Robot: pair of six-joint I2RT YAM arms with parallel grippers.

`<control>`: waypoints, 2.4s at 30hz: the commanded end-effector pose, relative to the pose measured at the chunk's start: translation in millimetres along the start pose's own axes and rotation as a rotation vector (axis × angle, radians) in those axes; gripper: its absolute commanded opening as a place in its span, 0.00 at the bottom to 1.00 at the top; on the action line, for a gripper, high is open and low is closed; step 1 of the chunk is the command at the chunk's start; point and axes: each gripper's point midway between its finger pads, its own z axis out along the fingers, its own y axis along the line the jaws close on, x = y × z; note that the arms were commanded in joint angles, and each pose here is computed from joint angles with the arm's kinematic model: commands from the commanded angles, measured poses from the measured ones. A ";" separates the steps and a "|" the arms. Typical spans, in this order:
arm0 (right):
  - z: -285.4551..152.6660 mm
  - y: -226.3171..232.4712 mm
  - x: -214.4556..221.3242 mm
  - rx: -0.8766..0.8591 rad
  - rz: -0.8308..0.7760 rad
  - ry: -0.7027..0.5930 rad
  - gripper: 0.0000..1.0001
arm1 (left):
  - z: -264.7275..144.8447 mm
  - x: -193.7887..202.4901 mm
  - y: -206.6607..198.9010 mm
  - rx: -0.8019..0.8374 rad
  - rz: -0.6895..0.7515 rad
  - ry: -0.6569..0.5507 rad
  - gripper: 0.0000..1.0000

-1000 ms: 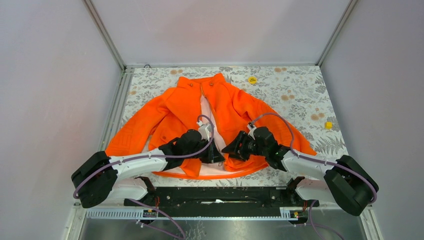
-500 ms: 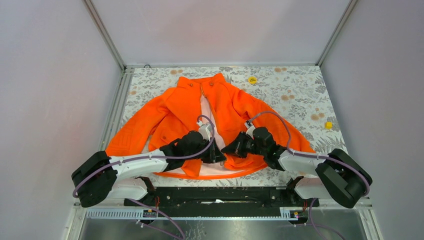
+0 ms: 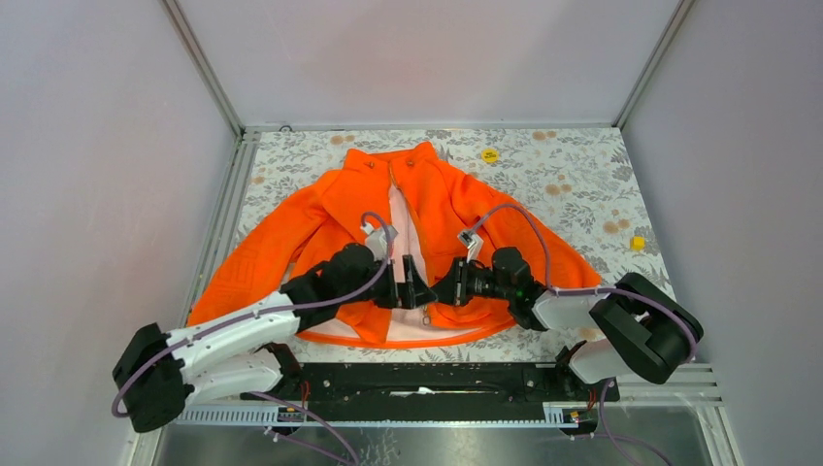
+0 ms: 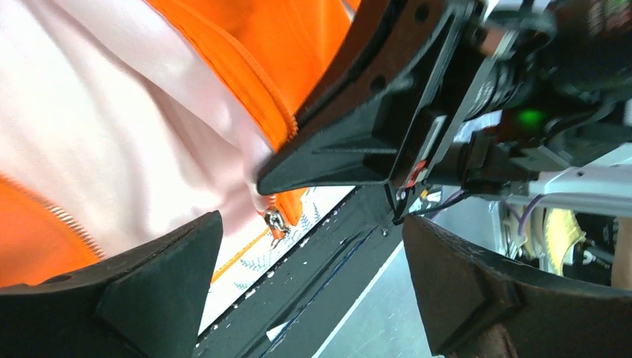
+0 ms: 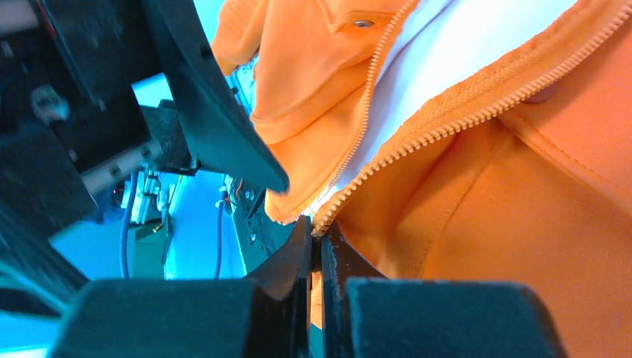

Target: Zip up the jacket

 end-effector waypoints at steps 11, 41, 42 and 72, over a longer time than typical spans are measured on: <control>-5.9 25.5 -3.8 -0.181 -0.147 -0.049 0.00 | -66.8 -12.4 71.9 -0.358 -0.255 0.169 0.82; -7.6 23.4 -1.4 -0.187 -0.136 -0.060 0.00 | -42.6 34.1 108.0 -0.907 0.003 0.749 0.50; -8.1 23.3 -1.4 -0.186 -0.137 -0.061 0.00 | -40.4 37.0 109.8 -0.918 0.014 0.759 0.50; -4.8 18.9 -0.4 -0.164 -0.129 -0.041 0.00 | -15.4 -19.4 77.0 -0.690 0.107 0.318 0.16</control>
